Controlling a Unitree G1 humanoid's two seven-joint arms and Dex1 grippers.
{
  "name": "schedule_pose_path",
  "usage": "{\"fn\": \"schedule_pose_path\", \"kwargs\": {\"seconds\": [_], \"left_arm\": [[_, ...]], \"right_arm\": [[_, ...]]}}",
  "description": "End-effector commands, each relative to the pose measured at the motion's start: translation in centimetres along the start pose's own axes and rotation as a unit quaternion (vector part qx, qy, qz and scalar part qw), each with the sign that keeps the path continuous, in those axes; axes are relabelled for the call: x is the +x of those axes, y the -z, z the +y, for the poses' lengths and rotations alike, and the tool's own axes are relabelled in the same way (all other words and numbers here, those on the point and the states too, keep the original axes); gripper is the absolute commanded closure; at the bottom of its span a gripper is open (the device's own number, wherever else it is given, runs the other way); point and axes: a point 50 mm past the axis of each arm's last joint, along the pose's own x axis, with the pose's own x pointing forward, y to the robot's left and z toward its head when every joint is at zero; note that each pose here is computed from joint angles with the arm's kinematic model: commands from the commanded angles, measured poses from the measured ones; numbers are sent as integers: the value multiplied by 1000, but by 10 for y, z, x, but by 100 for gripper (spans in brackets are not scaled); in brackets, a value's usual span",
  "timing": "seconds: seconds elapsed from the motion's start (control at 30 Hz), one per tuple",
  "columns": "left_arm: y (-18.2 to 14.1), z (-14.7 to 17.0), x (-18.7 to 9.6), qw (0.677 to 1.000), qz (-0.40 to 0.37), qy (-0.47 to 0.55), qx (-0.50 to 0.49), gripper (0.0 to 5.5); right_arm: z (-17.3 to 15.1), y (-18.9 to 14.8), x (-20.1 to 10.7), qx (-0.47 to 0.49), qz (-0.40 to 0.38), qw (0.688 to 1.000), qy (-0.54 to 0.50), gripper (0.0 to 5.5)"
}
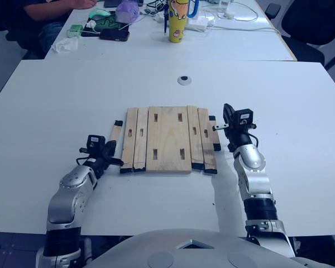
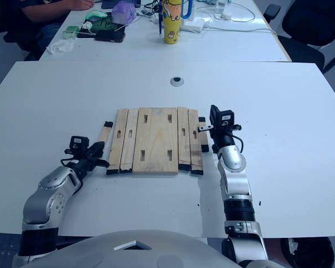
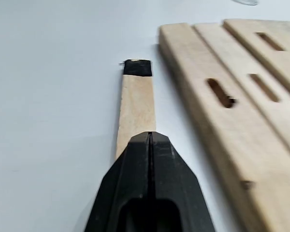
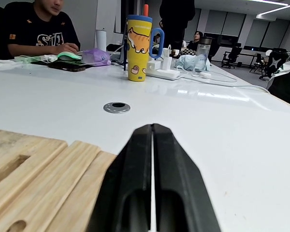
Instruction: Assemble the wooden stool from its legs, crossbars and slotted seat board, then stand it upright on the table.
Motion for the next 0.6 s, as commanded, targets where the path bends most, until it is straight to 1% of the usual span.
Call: {"fn": "schedule_pose_path", "kwargs": {"seconds": [0.03,0.13,0.2,0.23,0.4,0.53,0.6], "left_arm": [[2,13,-2,999,4,-32,13,549],[-22,6,-2,997,-78,-11,6,549],[-30,5,-3,995,-104,-8,0,549],[-31,6,-4,994,-107,-8,1,534],[-20,14,-5,997,-70,-14,14,480],[-17,19,-6,998,-57,-10,25,421],[-15,24,-6,998,-48,-13,31,383]], "right_arm": [[1,-1,0,-3,2,1000,-4,550],[1,0,-1,-3,2,1000,-2,550],[1,0,-1,-2,2,1000,-2,550],[1,0,-1,-2,2,1000,-2,550],[2,0,-1,-1,3,1000,-1,550],[2,0,-2,-1,2,1000,-1,550],[2,0,-2,-1,3,1000,-2,550]]}}
